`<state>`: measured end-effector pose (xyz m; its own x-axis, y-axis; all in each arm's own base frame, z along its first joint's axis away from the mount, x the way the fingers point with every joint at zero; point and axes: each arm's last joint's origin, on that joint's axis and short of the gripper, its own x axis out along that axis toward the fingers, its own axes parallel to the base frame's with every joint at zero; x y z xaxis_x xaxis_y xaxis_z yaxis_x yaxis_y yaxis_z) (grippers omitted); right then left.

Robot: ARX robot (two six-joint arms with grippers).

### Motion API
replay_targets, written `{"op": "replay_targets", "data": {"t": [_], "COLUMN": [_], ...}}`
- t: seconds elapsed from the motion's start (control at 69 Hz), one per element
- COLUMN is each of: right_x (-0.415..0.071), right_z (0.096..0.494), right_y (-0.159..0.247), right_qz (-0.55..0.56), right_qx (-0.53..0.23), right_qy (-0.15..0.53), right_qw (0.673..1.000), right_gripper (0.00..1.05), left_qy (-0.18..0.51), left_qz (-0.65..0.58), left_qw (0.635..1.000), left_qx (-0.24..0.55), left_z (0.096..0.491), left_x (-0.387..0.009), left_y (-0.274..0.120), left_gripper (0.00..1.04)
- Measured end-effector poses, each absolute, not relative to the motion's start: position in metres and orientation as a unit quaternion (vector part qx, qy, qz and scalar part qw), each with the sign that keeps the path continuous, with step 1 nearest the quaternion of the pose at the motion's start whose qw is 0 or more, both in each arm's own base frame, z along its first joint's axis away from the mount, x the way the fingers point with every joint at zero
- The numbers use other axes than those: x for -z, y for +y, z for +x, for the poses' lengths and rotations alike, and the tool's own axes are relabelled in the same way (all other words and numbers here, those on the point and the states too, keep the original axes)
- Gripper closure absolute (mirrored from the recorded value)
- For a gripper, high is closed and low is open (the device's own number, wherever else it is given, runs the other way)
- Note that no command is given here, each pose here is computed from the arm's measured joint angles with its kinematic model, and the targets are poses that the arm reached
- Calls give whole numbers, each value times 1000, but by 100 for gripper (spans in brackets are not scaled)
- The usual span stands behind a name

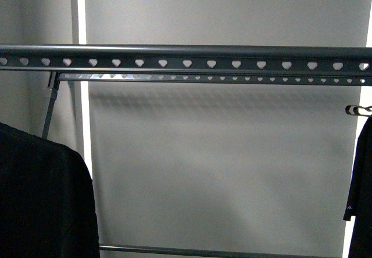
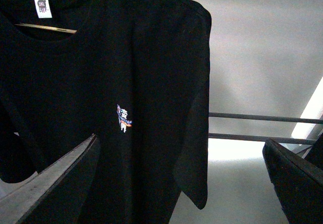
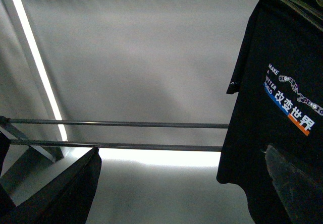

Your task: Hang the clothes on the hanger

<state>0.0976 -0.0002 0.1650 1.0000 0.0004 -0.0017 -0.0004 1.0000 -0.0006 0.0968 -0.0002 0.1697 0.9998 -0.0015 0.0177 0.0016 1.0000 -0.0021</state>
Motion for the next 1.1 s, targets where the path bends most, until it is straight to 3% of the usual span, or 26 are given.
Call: {"op": "replay_targets", "data": {"t": [0.391,0.435,0.478,0.594,0.739,0.855,1.101], "right_x": [-165,-165,-165,-165,-165,-165,-165], "right_z": [98,98,98,98,98,98,98], "right_y": [0,0,0,0,0,0,0], "right_qz": [0,0,0,0,0,0,0], "right_qx": [0,0,-1,0,0,0,0], "right_qy": [1,1,1,1,1,1,1], "right_qw": [1000,1000,1000,1000,1000,1000,1000], "right_gripper": [7,7,7,7,7,7,7], "left_qy": [-9,-15,-26,-46,40,75,37], "left_qz": [-1,-34,-69,-189,-339,-400,-436], "left_qw": [1000,997,994,980,928,897,882], "left_qx": [1,69,75,-37,-147,-171,-176], "left_z": [97,100,107,145,230,284,339], "left_x": [-170,-173,-183,-237,-261,-257,-271], "left_y": [0,-1,-2,-3,-2,-5,-13], "left_gripper": [7,7,7,7,7,7,7]}}
